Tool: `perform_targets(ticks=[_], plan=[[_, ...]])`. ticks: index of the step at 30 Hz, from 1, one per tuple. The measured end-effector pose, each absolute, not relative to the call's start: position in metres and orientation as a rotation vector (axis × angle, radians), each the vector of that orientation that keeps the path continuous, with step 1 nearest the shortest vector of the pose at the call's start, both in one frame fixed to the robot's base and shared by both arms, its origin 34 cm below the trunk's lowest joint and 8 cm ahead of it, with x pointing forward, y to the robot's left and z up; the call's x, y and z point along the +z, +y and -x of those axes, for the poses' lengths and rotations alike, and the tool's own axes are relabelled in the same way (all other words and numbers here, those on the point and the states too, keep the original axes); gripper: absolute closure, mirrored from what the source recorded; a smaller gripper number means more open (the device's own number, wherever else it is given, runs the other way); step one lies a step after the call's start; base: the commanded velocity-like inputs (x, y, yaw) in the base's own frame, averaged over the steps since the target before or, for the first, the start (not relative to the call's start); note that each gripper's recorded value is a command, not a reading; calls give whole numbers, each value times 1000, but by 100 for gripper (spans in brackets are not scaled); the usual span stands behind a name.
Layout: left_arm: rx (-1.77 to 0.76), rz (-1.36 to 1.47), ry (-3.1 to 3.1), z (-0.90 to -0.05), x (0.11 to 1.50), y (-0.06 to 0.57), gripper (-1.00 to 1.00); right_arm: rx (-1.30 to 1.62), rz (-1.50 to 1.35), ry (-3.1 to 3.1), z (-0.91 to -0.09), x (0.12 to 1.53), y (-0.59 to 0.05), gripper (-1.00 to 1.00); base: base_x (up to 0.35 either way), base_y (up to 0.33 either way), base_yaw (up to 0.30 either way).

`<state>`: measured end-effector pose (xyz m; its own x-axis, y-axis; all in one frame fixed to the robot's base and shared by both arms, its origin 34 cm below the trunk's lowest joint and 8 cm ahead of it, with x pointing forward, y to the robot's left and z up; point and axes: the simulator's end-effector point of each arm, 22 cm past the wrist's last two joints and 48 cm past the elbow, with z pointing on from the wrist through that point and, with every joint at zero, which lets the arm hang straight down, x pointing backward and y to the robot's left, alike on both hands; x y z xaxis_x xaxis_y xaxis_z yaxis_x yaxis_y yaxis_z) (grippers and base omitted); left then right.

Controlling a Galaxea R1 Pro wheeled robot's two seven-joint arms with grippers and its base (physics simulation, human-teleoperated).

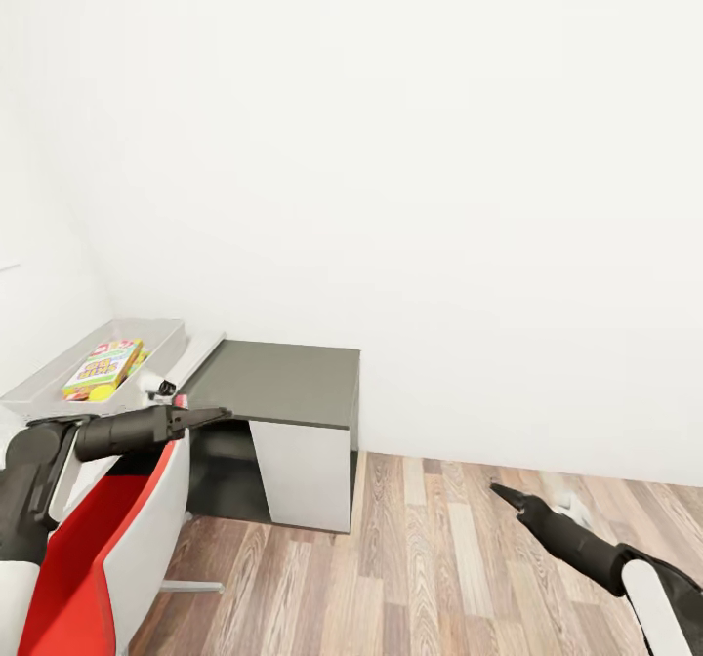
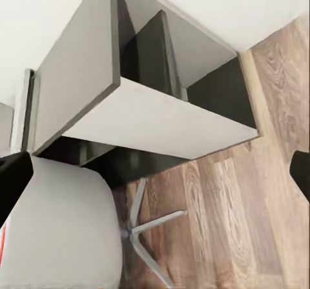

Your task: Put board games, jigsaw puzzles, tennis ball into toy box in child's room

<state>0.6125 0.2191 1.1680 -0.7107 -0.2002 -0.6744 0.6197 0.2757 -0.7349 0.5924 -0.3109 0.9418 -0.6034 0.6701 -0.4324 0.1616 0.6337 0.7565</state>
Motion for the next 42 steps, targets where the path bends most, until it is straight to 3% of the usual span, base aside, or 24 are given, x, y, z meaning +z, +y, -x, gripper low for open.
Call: perform_targets(ticks=[12,21,28,35,42], plan=[[-1417,-314,2352,-535,950,232,-100,525,-698,2554,-440,767,-321,-100,0,0,-12],[-1244,-281,2518,-503,853,243,-100,389,-683,2668,-356,684,-301,-100,0,0,-235],[-1066,-264,2603,-489,801,254,-100,394,-630,2713,-341,673,-285,-100,0,0,-270],[-821,-199,2736,-465,742,270,-100,281,-625,2767,-309,654,-291,-100,0,0,-271],[-359,-108,2906,-410,671,314,-100,66,-535,2864,-255,632,-304,-100,0,0,-258]])
